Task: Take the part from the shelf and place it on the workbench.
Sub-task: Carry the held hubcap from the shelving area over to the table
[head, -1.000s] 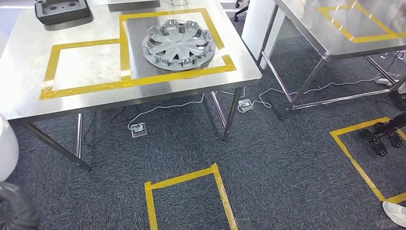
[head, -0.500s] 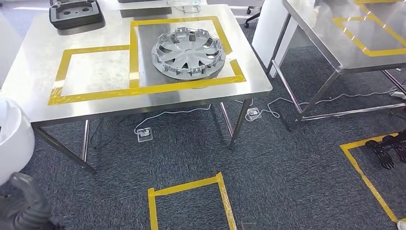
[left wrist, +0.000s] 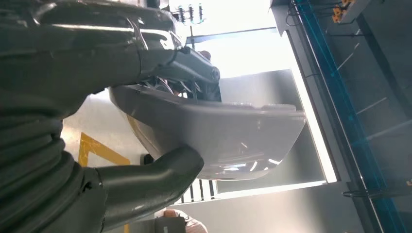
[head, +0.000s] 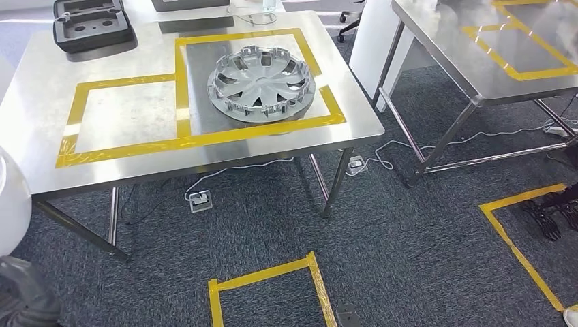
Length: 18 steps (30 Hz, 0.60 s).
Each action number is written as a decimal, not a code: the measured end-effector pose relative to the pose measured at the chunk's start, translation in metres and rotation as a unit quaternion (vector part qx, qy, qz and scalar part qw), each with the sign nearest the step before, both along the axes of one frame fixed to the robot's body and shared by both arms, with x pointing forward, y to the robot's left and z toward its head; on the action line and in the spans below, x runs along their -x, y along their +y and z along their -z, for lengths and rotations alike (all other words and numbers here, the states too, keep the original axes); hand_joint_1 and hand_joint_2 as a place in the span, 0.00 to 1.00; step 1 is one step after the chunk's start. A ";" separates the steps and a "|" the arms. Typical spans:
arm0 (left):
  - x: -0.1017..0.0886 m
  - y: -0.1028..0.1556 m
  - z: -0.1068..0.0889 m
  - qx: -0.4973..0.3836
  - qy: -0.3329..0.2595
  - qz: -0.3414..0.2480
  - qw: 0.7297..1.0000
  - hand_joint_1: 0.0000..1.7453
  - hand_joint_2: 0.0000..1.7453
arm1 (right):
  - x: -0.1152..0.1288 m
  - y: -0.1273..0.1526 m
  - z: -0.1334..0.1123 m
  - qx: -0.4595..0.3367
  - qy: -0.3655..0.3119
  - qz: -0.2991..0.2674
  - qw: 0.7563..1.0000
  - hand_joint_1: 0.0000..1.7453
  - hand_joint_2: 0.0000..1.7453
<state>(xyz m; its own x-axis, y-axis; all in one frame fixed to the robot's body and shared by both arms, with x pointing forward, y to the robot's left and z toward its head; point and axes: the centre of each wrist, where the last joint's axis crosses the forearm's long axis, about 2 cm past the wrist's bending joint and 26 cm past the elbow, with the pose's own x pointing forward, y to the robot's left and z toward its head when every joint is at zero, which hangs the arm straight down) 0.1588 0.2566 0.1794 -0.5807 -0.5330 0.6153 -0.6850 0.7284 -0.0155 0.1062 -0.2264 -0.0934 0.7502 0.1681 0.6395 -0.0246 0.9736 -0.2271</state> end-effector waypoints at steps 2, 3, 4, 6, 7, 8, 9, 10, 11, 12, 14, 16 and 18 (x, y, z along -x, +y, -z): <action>0.000 0.000 -0.001 0.001 -0.001 0.000 1.000 1.00 1.00 | 0.000 0.000 0.000 0.000 0.000 -0.001 1.000 0.00 1.00; 0.000 0.000 -0.001 0.002 -0.002 0.000 1.000 1.00 1.00 | 0.000 0.000 0.000 0.001 0.001 -0.001 1.000 0.00 1.00; 0.000 0.000 -0.001 0.003 -0.003 0.000 1.000 1.00 1.00 | 0.000 0.000 0.000 0.001 0.001 -0.002 1.000 0.00 1.00; 0.000 0.000 -0.002 0.004 -0.004 -0.001 1.000 1.00 1.00 | 0.001 0.000 0.000 0.001 0.003 -0.003 1.000 0.00 1.00; 0.000 0.000 -0.002 0.004 -0.003 -0.001 1.000 1.00 1.00 | 0.001 0.000 0.000 0.001 0.004 -0.003 1.000 0.00 1.00; 0.000 0.000 -0.002 0.005 -0.004 -0.001 1.000 1.00 1.00 | 0.001 0.000 0.000 0.001 0.004 -0.004 1.000 0.00 1.00; 0.000 0.000 -0.002 0.006 -0.004 0.000 1.000 1.00 1.00 | 0.001 0.000 0.000 0.002 0.004 -0.005 1.000 0.00 1.00; 0.000 0.000 -0.002 0.008 -0.004 0.000 1.000 1.00 1.00 | 0.001 0.000 0.000 0.002 0.003 -0.005 1.000 0.00 1.00; 0.000 0.000 -0.002 0.011 -0.005 0.000 1.000 1.00 1.00 | 0.000 0.000 0.000 0.003 0.003 -0.004 1.000 0.00 1.00; 0.000 0.000 -0.002 0.014 -0.005 0.001 1.000 1.00 1.00 | -0.001 -0.001 0.000 0.004 0.002 -0.004 1.000 0.00 1.00; -0.001 0.000 -0.002 0.018 -0.006 0.002 1.000 1.00 1.00 | -0.002 -0.001 0.000 0.004 0.001 -0.004 1.000 0.00 1.00; -0.001 0.000 -0.002 0.020 -0.007 0.002 1.000 1.00 1.00 | -0.002 0.001 -0.001 0.003 0.001 -0.004 1.000 0.00 1.00; -0.001 0.000 -0.002 0.021 -0.007 0.002 1.000 1.00 1.00 | -0.002 0.001 -0.001 0.002 0.001 -0.004 1.000 0.00 1.00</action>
